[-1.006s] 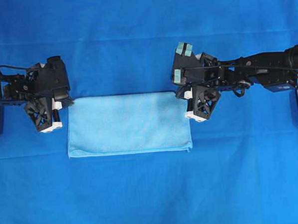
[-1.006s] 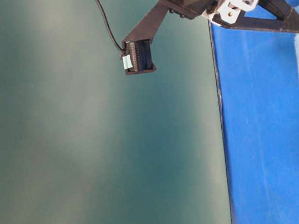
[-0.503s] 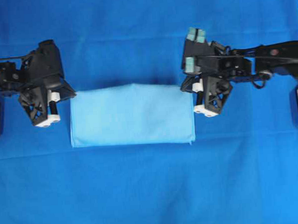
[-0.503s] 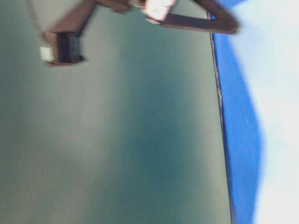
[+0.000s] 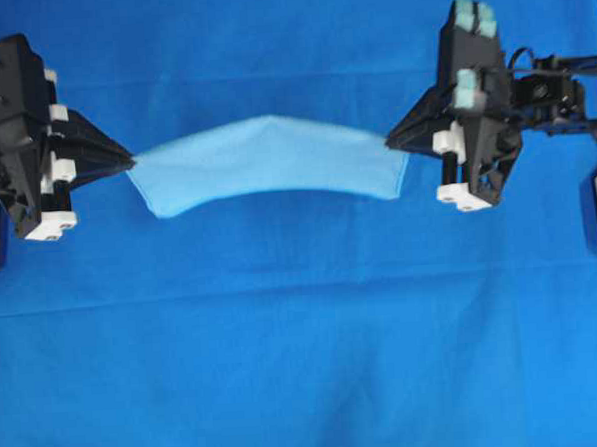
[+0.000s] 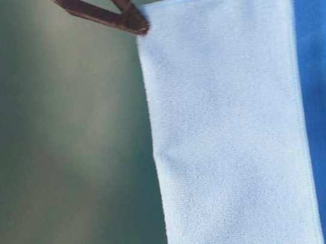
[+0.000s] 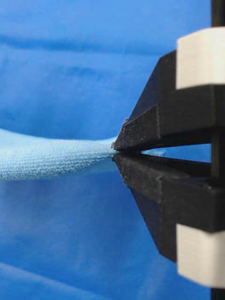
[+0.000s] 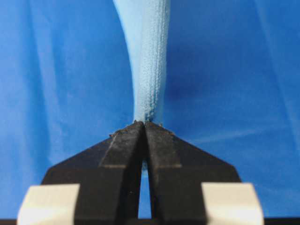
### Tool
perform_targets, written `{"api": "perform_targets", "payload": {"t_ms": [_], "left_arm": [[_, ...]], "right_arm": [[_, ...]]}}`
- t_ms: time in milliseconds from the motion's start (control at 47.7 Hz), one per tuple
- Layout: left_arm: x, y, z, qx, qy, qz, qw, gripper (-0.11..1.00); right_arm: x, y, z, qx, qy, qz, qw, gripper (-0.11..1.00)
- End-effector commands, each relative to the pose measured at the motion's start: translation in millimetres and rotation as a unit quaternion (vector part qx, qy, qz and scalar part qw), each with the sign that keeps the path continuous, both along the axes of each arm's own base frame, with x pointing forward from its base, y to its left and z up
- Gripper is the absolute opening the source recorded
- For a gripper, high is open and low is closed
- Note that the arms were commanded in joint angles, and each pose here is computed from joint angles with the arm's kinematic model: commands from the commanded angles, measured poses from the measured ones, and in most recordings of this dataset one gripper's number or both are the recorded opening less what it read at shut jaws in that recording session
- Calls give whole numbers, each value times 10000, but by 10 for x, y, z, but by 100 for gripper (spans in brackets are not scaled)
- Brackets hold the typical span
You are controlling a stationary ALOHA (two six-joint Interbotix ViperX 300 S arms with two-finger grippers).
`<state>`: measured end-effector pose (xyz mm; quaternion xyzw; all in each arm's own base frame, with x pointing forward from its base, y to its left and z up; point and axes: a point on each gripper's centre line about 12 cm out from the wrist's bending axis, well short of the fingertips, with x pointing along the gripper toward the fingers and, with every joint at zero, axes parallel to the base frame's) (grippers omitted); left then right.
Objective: Fold the light blue towel.
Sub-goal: 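Grasp both ends of the folded edge and lift the towel, then swing the left gripper down to rotate the towel vertical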
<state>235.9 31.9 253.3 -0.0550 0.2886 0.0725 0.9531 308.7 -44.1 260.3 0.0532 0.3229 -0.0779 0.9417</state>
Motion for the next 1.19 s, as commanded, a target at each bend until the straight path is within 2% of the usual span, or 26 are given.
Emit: {"api": "perform_targets", "payload": {"t_ms": [0, 147, 251, 440, 566, 901, 1174], "left_arm": [[37, -2, 75, 24, -128, -18, 9999, 3], [73, -12, 77, 9, -207, -29, 9998, 3], [154, -82, 82, 27, -375, -184, 9991, 3], [482, -352, 61, 55, -634, -721, 9954, 3], [761, -570, 54, 90, -687, -1088, 9916, 3], [1376, -997, 127, 549, -794, -1849, 9780, 3], [1658, -1086, 145, 727, -907, -1980, 9733, 3]], "right_arm": [[28, -30, 133, -38, -196, -41, 9998, 1], [57, -104, 128, -47, -187, -146, 9997, 1], [64, -257, 93, -112, -112, -345, 9993, 1], [117, -686, -3, -313, 67, -833, 9960, 1], [195, -927, -44, -503, 112, -1011, 9935, 1], [430, -1349, 17, -970, 20, -1177, 9883, 1], [531, -1438, 49, -1108, -90, -1158, 9870, 1]]}}
